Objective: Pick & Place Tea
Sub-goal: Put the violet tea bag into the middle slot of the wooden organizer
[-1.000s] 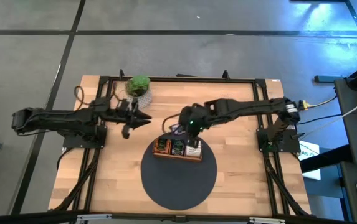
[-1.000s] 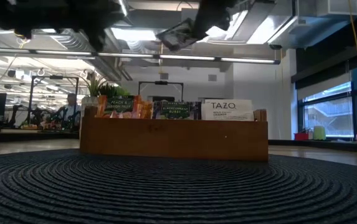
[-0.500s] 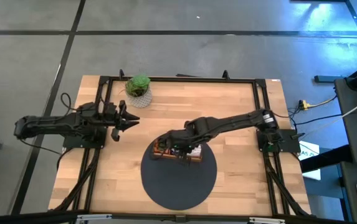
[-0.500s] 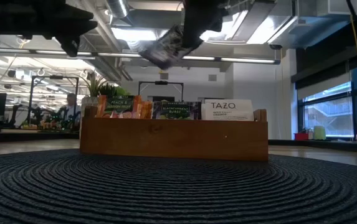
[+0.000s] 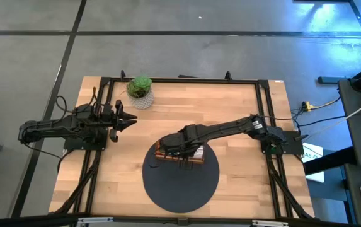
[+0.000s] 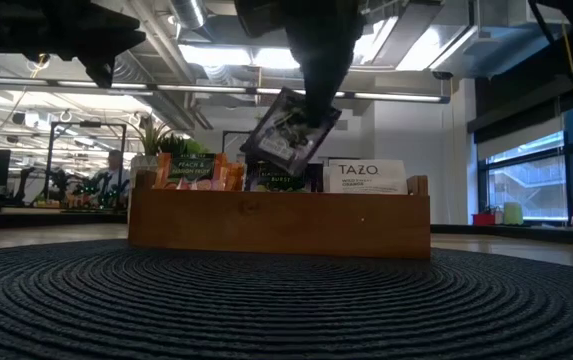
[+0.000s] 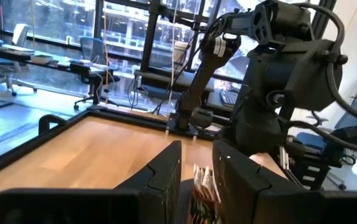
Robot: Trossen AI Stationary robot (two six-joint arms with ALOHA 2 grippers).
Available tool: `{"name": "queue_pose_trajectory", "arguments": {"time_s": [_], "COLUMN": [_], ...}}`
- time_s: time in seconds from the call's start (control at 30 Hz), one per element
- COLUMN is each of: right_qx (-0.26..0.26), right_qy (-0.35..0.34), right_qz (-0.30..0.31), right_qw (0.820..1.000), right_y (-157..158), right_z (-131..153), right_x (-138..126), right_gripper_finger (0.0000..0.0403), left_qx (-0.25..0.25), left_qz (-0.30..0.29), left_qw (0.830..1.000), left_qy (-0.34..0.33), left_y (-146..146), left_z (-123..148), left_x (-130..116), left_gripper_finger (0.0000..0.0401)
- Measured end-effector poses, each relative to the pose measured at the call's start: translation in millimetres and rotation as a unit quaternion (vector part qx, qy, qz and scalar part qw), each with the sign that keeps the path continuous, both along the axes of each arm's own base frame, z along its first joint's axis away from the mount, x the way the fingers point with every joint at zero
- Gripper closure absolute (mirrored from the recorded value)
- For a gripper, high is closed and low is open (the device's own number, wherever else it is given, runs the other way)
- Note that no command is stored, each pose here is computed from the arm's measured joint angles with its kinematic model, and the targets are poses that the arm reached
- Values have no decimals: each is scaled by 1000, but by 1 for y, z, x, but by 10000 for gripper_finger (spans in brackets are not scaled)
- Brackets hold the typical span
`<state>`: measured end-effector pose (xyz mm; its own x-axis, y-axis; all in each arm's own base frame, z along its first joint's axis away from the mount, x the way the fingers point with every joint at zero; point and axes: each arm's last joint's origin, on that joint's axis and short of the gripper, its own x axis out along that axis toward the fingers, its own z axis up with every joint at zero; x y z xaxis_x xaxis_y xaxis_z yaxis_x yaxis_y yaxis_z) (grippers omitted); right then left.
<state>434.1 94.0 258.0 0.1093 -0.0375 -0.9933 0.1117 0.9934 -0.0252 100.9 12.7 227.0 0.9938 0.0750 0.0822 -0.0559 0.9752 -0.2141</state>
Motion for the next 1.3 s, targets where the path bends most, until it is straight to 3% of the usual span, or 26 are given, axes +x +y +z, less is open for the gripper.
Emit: {"name": "queue_pose_trajectory", "arguments": {"time_s": [0.27,0.7,1.03,1.3], "right_qx": [-38,-45,-41,-38], "right_qy": [2,45,21,6], "right_qz": [43,60,61,69], "right_qw": [998,996,997,997], "right_y": [-2,-3,-2,-1], "right_z": [-4,-29,-29,-29], "right_x": [1,-4,1,4], "right_gripper_finger": [402,399,397,342], "left_qx": [0,0,0,0], "left_qz": [-1,-1,-2,-2], "left_qw": [1000,1000,1000,1000], "left_qy": [0,0,-1,-1], "left_y": [0,0,0,0], "left_z": [0,0,0,0], "left_x": [0,0,0,0], "left_gripper_finger": [313,313,313,313]}}
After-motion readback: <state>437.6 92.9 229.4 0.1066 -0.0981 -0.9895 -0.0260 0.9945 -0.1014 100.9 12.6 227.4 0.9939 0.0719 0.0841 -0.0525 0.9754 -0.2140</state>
